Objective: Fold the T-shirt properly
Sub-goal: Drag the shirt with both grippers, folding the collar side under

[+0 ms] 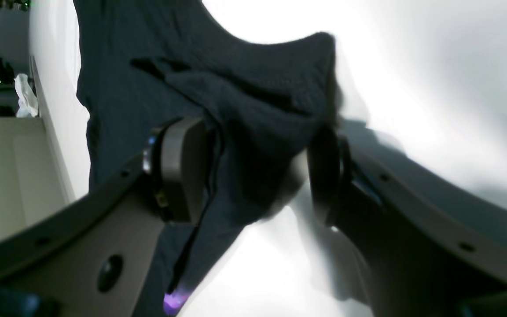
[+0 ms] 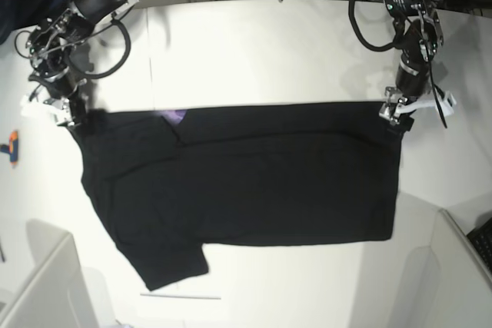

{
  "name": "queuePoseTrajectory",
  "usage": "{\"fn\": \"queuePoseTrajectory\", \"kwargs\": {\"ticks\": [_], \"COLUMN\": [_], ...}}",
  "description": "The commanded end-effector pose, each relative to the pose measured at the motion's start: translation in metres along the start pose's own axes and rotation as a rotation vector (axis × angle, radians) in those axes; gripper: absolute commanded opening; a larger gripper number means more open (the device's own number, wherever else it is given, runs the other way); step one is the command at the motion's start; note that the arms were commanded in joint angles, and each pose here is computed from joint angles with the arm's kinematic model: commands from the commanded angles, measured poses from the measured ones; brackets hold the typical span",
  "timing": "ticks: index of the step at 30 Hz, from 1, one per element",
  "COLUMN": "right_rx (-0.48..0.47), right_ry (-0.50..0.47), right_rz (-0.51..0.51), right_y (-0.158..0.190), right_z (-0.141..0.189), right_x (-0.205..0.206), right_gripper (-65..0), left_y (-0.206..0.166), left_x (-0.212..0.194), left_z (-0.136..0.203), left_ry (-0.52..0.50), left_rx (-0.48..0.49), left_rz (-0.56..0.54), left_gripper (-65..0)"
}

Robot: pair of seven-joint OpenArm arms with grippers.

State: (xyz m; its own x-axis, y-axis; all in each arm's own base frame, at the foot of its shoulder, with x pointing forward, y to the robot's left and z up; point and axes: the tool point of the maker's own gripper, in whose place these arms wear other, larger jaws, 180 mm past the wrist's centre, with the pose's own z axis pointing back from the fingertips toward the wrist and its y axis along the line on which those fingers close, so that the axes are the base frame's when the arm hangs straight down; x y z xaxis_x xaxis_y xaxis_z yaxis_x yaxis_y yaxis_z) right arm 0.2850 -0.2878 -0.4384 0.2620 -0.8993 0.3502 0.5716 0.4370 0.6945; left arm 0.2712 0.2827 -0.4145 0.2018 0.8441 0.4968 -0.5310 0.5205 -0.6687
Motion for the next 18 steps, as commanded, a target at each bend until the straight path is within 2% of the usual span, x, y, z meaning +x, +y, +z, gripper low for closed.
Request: {"fn": "queuePoseTrajectory", "kwargs": {"ticks": [1, 8, 10, 11, 13, 18], "right_rx": [-0.033, -0.034, -0.036, -0.038, -0.045, -0.071], "right_ry": [0.032, -0.001, -0.024, -0.026, -0.034, -0.021], "right_rz": [0.001, -0.001, -0.003, -0.008, -0.017, -0.032], "right_y": [-0.003, -0.003, -0.004, -0.006, -0.010, -0.026], "right_z": [-0.002, -0.002, -0.002, -0.003, -0.006, -0.010], "right_x": [-0.005, 0.001, 0.005, 0.004, 0.003, 0.002], "right_gripper": [-30.2, -30.9, -30.9, -31.1, -32.7, -50.0], "left_y": [0.005, -0.007, -0.001, 0.002, 0.003, 0.008], "left_x": [-0.005, -0.025, -0.030, -0.032, -0.031, -0.033], "left_z": [0.000, -0.007, -0.008, -0.009, -0.012, -0.013], "left_ry": [0.029, 0.080, 0.091, 0.097, 0.101, 0.109], "left_rx": [0.026, 0.004, 0.018, 0.026, 0.031, 0.042], "left_rz": [0.003, -0.017, -0.007, -0.003, -0.002, 0.002], "left_gripper": [-10.2, -10.4, -13.0, -17.1, -29.6, -63.7]}}
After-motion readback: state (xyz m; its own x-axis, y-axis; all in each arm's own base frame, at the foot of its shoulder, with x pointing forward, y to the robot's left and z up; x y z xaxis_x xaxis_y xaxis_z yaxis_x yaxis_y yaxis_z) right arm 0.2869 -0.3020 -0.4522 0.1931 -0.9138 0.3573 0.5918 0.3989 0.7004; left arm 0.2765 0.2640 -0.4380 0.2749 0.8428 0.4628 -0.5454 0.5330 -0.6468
